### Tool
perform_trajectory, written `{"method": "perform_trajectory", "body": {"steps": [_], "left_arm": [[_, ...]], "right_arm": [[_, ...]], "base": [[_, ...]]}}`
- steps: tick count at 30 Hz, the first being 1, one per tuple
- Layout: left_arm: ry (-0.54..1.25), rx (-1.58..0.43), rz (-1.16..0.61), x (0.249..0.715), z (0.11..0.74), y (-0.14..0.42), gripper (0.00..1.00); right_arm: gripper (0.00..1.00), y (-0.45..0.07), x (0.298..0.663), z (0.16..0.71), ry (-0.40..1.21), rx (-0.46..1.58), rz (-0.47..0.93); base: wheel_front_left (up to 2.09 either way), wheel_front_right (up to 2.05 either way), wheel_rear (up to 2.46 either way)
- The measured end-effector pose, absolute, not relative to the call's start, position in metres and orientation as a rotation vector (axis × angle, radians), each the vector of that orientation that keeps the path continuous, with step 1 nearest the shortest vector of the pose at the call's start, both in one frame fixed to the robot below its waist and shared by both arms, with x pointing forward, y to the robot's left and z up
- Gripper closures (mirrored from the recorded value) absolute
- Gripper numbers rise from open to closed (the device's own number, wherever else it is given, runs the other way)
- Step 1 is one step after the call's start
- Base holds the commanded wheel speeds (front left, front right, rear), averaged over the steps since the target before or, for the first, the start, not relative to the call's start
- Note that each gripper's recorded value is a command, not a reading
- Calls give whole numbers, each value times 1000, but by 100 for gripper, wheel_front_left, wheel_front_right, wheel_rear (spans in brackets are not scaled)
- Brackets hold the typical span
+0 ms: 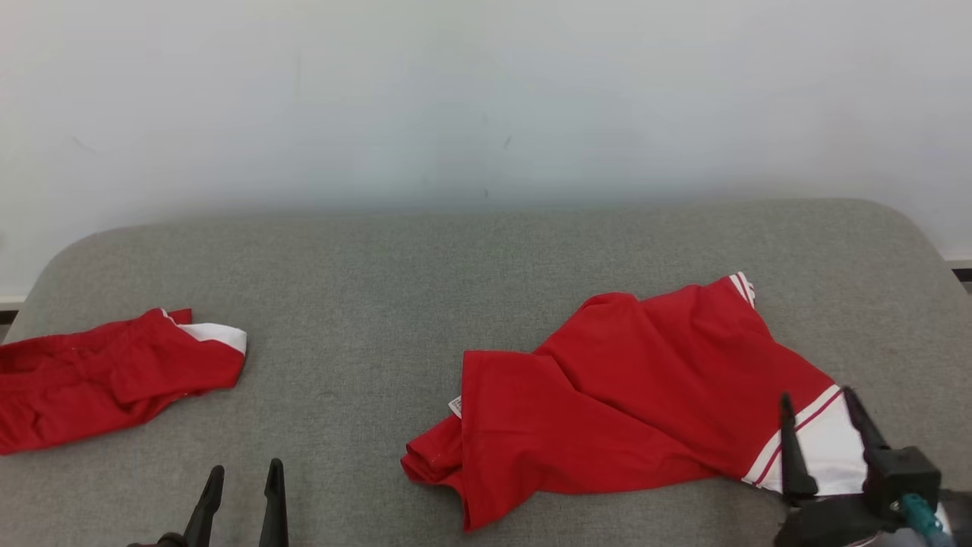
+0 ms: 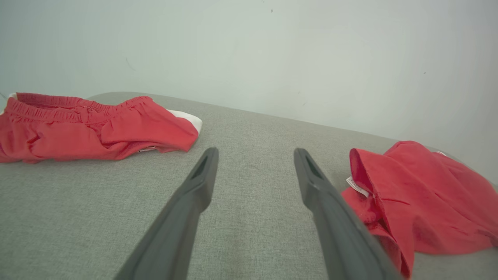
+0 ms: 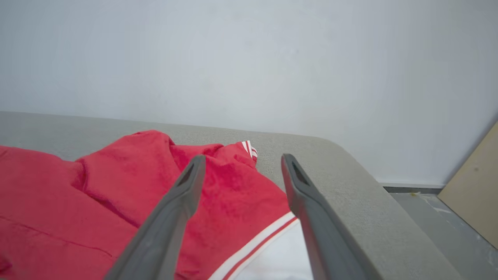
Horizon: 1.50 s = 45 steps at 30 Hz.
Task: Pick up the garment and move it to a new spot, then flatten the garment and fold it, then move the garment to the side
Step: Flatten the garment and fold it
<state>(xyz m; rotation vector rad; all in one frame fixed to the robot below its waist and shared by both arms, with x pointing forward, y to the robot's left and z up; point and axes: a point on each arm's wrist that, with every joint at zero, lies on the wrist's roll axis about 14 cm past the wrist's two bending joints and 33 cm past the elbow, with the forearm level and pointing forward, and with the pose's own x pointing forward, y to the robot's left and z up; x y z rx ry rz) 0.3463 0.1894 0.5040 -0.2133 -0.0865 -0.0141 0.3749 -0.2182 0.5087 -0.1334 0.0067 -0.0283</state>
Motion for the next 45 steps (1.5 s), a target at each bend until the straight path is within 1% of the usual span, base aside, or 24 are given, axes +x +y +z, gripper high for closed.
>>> {"method": "perform_trajectory", "body": {"steps": [3, 6, 12, 21, 30, 32, 35, 38, 42, 45], "left_arm": [[-97, -213, -18, 345, 507, 188, 0], [-96, -212, -20, 341, 507, 187, 0], [-96, -209, -38, 339, 507, 181, 0], [-53, -218, -70, 342, 495, 168, 0], [118, -250, -174, 371, 469, 134, 0], [155, -256, -203, 380, 464, 123, 0], [270, -287, -256, 391, 446, 102, 0], [312, -301, -283, 399, 439, 90, 0], [387, -313, -314, 403, 424, 75, 0], [477, -314, -329, 400, 406, 67, 0]], "right_arm": [[0, -195, 369, 521, -63, -75, 33], [0, -183, 362, 526, -99, -23, 66], [0, -162, 349, 513, -64, 16, 124], [0, -165, 349, 510, -56, 28, 113], [0, -164, 350, 506, -44, 37, 113], [0, -167, 349, 505, -40, 36, 106], [0, -173, 346, 501, -27, 34, 87], [0, -177, 343, 498, -16, 36, 71], [0, -185, 339, 493, -3, 38, 45], [0, -191, 336, 489, 9, 40, 25]], "base": [[0, 0, 0], [0, 0, 0], [0, 0, 0], [0, 0, 0], [0, 0, 0], [0, 0, 0], [0, 0, 0], [0, 0, 0], [0, 0, 0], [0, 0, 0]]}}
